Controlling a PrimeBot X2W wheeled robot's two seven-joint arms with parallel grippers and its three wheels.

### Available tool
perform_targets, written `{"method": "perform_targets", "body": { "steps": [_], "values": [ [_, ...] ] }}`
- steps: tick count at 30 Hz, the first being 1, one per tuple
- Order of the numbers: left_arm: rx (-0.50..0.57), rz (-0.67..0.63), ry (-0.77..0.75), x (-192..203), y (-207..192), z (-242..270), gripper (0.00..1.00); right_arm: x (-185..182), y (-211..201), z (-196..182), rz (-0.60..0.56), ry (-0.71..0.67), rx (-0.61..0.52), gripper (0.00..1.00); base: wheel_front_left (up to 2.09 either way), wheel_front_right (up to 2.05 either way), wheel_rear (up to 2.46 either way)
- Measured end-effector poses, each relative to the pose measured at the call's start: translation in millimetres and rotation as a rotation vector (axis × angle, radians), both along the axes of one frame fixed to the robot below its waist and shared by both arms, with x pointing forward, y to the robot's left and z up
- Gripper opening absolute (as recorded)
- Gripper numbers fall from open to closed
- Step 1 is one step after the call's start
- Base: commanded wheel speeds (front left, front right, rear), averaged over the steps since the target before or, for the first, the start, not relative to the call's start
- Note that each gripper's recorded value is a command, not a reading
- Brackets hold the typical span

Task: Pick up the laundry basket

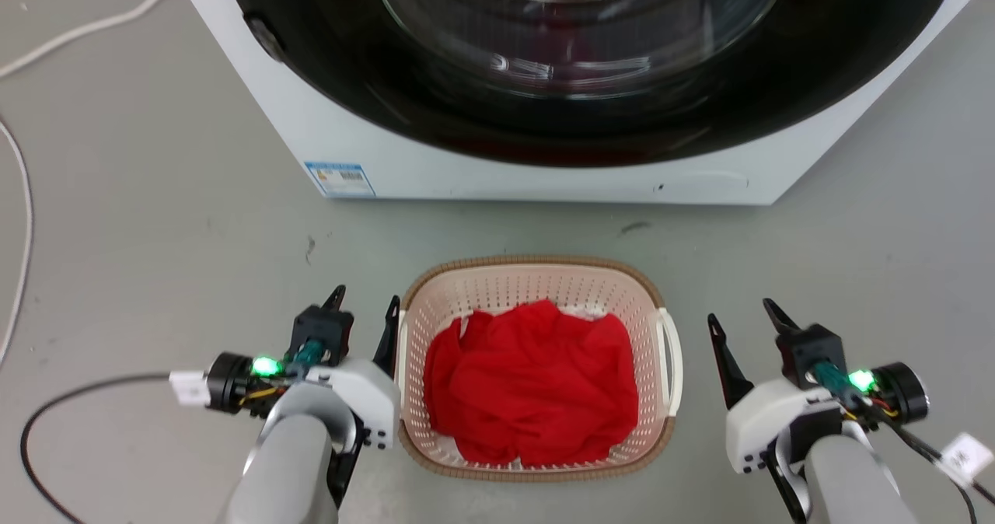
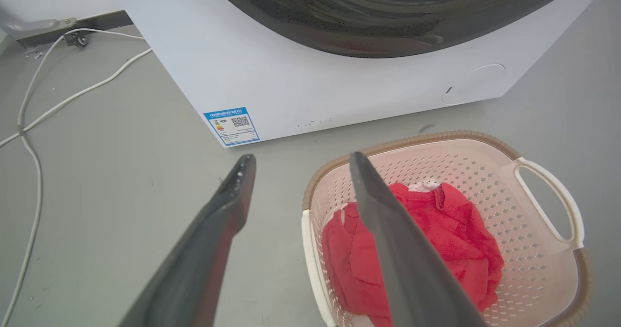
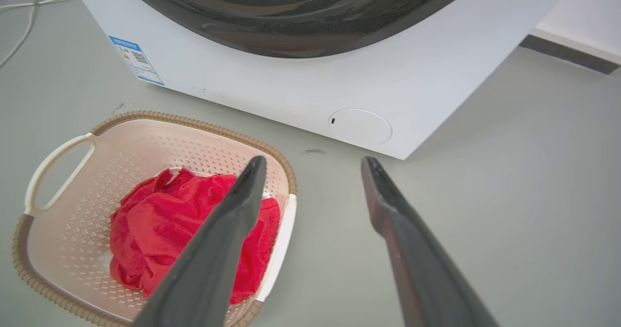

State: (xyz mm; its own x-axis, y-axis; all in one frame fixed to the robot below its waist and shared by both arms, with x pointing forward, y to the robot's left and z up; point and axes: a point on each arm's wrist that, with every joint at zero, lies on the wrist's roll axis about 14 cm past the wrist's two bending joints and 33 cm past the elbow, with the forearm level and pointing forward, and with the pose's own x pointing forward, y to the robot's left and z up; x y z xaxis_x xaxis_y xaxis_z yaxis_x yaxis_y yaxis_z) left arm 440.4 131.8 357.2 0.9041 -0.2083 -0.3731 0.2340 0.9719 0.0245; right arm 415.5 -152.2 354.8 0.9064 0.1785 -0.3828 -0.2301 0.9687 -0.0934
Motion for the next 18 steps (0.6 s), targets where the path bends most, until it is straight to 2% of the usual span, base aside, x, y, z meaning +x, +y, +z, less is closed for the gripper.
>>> {"method": "perform_targets", "body": {
  "steps": [8, 18],
  "values": [
    [0.065, -0.068, 0.227, 7.3, -2.6, -65.8, 1.00, 6.9, 7.6, -70.6, 0.054, 0.251, -0.039, 1.00, 0.00, 0.00, 0.00],
    [0.124, -0.125, 0.452, 5.3, -1.5, -127.9, 1.00, 7.5, 13.2, -129.2, 0.111, 0.488, -0.078, 1.00, 0.00, 0.00, 0.00]
  ]
}}
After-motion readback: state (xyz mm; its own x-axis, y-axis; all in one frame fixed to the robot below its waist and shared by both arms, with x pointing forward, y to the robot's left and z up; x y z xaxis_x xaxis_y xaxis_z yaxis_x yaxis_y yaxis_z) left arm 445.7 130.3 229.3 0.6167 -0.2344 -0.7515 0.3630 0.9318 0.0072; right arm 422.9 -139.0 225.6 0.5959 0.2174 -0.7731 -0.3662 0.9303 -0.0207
